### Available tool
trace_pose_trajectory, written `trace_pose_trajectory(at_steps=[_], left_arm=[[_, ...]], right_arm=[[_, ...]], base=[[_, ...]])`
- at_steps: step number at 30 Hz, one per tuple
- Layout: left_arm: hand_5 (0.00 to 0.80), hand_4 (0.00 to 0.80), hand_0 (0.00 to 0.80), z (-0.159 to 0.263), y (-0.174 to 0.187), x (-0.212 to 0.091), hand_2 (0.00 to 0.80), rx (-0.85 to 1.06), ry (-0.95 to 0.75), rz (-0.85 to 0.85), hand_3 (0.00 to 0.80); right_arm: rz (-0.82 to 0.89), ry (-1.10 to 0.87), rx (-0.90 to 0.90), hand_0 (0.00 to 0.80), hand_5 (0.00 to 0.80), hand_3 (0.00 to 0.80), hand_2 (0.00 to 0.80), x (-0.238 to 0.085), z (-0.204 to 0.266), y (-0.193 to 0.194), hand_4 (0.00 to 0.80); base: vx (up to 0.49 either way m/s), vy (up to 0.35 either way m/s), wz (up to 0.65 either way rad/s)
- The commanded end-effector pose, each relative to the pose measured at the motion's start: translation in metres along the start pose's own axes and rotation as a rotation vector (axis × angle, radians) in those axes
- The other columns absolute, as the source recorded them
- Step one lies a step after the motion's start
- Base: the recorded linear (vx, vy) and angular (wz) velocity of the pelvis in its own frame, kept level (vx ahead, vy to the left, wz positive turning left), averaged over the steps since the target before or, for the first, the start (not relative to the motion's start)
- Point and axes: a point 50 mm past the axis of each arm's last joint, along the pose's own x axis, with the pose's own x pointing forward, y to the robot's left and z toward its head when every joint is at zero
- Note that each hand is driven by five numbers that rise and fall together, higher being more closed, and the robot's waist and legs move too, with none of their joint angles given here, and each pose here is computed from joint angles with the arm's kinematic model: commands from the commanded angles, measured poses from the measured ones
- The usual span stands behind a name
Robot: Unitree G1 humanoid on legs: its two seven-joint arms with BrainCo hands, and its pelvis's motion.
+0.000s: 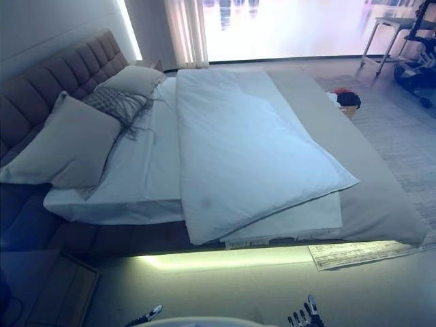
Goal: Make the bed neatly
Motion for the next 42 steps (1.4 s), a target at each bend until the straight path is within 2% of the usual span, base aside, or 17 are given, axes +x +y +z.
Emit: trace_pose_trajectory(at_steps=[1, 14, 19, 21, 28, 33, 39, 42], left_arm=[[0.000, 0.000, 0.000, 0.022, -0.010, 0.004, 0.000, -0.001, -0.042, -0.014, 0.000], [0.000, 0.000, 0.000, 0.022, -0.010, 0.004, 0.000, -0.009, -0.028, 0.013, 0.000], [0.000, 0.000, 0.000, 0.020, -0.018, 0.005, 0.000, -0.160, -0.057, -0.031, 0.000], [0.000, 0.000, 0.000, 0.017, -0.021, 0.005, 0.000, -0.177, -0.060, -0.035, 0.000], [0.000, 0.000, 0.000, -0.005, -0.014, 0.002, 0.000, -0.185, -0.006, 0.013, 0.000], [0.000, 0.000, 0.000, -0.020, -0.005, -0.001, 0.000, -0.212, 0.047, 0.050, 0.000], [0.000, 0.000, 0.000, -0.010, 0.008, -0.001, 0.000, -0.138, 0.051, 0.092, 0.000], [0.000, 0.000, 0.000, 0.005, 0.013, -0.001, 0.000, -0.088, 0.021, 0.102, 0.000]], right_arm=[[0.052, -0.018, -0.006, 0.000, 0.000, 0.000, 0.000, 0.012, 0.005, 0.033, 0.000], [0.052, 0.035, -0.078, 0.000, 0.000, 0.000, 0.000, 0.015, -0.001, 0.044, 0.000], [0.005, 0.034, -0.210, 0.000, 0.000, 0.000, 0.000, 0.015, 0.009, 0.041, 0.000], [-0.017, 0.013, -0.210, 0.000, 0.000, 0.000, 0.000, 0.015, 0.017, 0.041, 0.000], [-0.011, 0.036, -0.220, 0.000, 0.000, 0.000, 0.000, 0.013, 0.016, 0.035, 0.000], [-0.004, 0.060, -0.223, 0.000, 0.000, 0.000, 0.000, 0.012, 0.008, 0.031, 0.000], [0.054, 0.089, -0.257, 0.000, 0.000, 0.000, 0.000, 0.015, -0.002, 0.042, 0.000], [0.144, 0.100, -0.259, 0.000, 0.000, 0.000, 0.000, 0.017, -0.008, 0.057, 0.000]], base=[[0.026, -0.039, 0.00], [0.011, -0.101, -0.08], [0.001, -0.068, -0.38], [0.126, 0.049, -0.60], [0.332, 0.104, -0.51], [0.422, 0.259, 0.00], [0.369, 0.257, -0.27], [0.292, 0.205, -0.22]])
